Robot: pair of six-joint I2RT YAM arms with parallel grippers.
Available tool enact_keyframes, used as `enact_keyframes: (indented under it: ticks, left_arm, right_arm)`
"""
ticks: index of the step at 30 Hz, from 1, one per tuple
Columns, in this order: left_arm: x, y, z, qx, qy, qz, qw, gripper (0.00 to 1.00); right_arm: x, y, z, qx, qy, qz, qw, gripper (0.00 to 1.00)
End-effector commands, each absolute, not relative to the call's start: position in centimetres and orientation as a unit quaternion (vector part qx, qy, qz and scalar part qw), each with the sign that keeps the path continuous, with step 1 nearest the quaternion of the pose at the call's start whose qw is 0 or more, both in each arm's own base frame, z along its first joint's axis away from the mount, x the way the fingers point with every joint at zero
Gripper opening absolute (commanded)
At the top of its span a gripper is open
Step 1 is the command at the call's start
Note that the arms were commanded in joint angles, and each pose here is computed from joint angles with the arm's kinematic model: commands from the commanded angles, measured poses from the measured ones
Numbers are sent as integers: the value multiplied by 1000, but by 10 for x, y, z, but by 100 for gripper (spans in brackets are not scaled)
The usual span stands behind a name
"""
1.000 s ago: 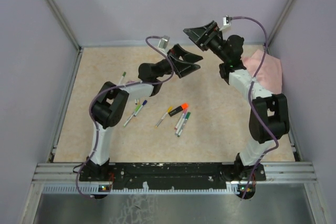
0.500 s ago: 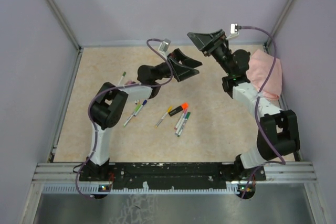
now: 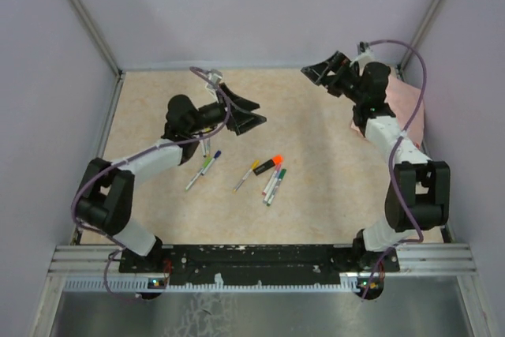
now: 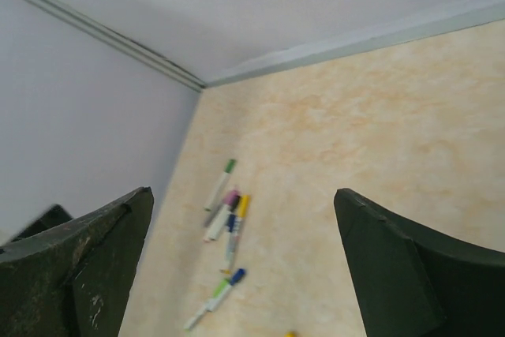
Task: Open the pen caps
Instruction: Pick up the pen from the center of the board.
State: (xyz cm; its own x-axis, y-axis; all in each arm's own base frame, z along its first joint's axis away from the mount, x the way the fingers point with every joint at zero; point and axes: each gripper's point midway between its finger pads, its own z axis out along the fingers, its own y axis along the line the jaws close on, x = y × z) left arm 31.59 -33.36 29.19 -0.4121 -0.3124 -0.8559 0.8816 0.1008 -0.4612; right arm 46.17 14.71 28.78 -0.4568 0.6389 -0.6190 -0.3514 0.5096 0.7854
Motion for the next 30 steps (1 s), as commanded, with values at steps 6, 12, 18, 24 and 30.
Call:
enact_keyframes:
  ticks: [6, 12, 18, 24, 30]
  left_arm:
    - [388, -239, 224, 158, 807, -243, 515, 99]
    - [391, -237, 212, 122, 839, -275, 452, 99]
    - [340, -278, 156, 227, 886, -239, 327, 99]
    - [307, -288, 111, 270, 912, -138, 274, 97]
    - [290, -328, 104, 338, 895, -144, 252, 69]
  right_arm:
    - [432, 36, 249, 165, 833, 114, 515, 98]
    - [413, 90, 215, 72, 859, 235, 450, 77]
    - [365, 122, 180, 63, 872, 292, 388, 84]
    - [332, 130, 149, 69, 885, 303, 347, 90]
    - [334, 133, 141, 77, 885, 312, 338, 89]
